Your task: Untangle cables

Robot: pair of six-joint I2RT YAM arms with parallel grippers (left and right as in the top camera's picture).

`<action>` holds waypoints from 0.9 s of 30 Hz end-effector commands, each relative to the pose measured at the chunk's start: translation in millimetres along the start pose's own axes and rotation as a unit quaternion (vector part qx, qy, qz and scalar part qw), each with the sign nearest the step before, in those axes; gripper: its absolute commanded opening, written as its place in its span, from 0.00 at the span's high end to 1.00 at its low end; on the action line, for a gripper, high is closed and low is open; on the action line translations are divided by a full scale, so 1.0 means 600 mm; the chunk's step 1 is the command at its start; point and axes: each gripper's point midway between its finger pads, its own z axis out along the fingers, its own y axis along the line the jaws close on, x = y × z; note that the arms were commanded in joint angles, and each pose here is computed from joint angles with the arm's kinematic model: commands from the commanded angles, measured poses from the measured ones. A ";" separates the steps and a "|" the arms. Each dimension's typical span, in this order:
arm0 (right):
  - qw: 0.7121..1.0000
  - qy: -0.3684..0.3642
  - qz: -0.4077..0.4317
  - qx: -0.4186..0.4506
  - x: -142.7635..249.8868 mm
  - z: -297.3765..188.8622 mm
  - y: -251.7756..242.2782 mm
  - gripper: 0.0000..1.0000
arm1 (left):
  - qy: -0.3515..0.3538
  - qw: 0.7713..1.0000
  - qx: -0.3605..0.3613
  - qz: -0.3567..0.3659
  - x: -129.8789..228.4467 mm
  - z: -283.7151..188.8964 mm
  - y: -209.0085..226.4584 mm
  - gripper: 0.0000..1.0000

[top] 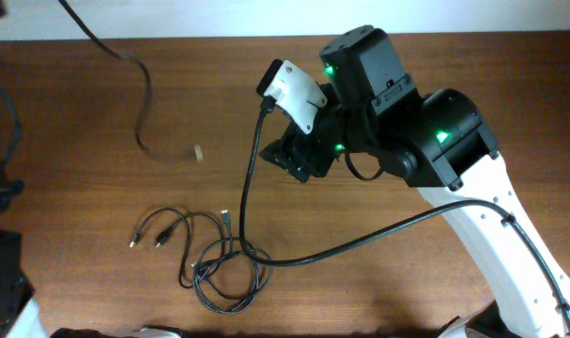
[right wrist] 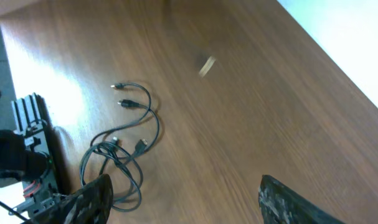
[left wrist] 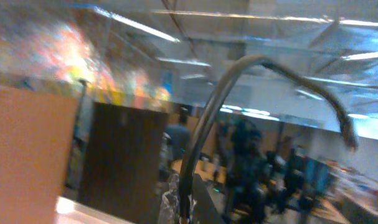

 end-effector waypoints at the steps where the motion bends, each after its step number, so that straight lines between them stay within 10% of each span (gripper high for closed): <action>1: 0.999 -0.010 -0.002 0.051 -0.004 -0.036 -0.015 0.26 | 0.053 0.995 0.014 0.080 0.074 0.036 -0.025 1.00; 5: 0.970 -0.118 0.055 0.207 -0.017 -0.256 -0.022 0.26 | 0.202 0.950 0.235 -0.027 0.310 0.097 -0.216 1.00; 8: 0.937 -0.219 0.073 0.261 0.017 -0.436 0.026 0.24 | 0.282 0.862 0.412 -0.089 0.462 0.050 -0.414 1.00; 13: 0.932 -0.201 0.102 0.284 0.070 -0.464 0.031 0.24 | 0.221 0.707 0.635 -0.220 0.336 -0.143 -0.622 1.00; 17: 0.934 -0.181 0.106 0.291 0.084 -0.458 0.028 0.24 | 0.355 0.715 0.586 -0.143 0.501 -0.188 -0.650 1.00; 18: 0.934 -0.179 0.108 0.290 0.086 -0.457 0.028 0.17 | 0.412 0.712 0.555 -0.121 0.581 -0.197 -0.650 0.01; 25: 0.931 -0.118 0.122 0.324 0.100 -0.416 -0.009 0.01 | 0.359 0.830 0.423 -0.057 0.460 -0.089 -0.479 0.01; 27: 0.877 -0.060 0.207 0.429 0.128 -0.381 -0.089 0.01 | 0.351 0.871 0.343 -0.017 0.401 -0.084 -0.386 0.01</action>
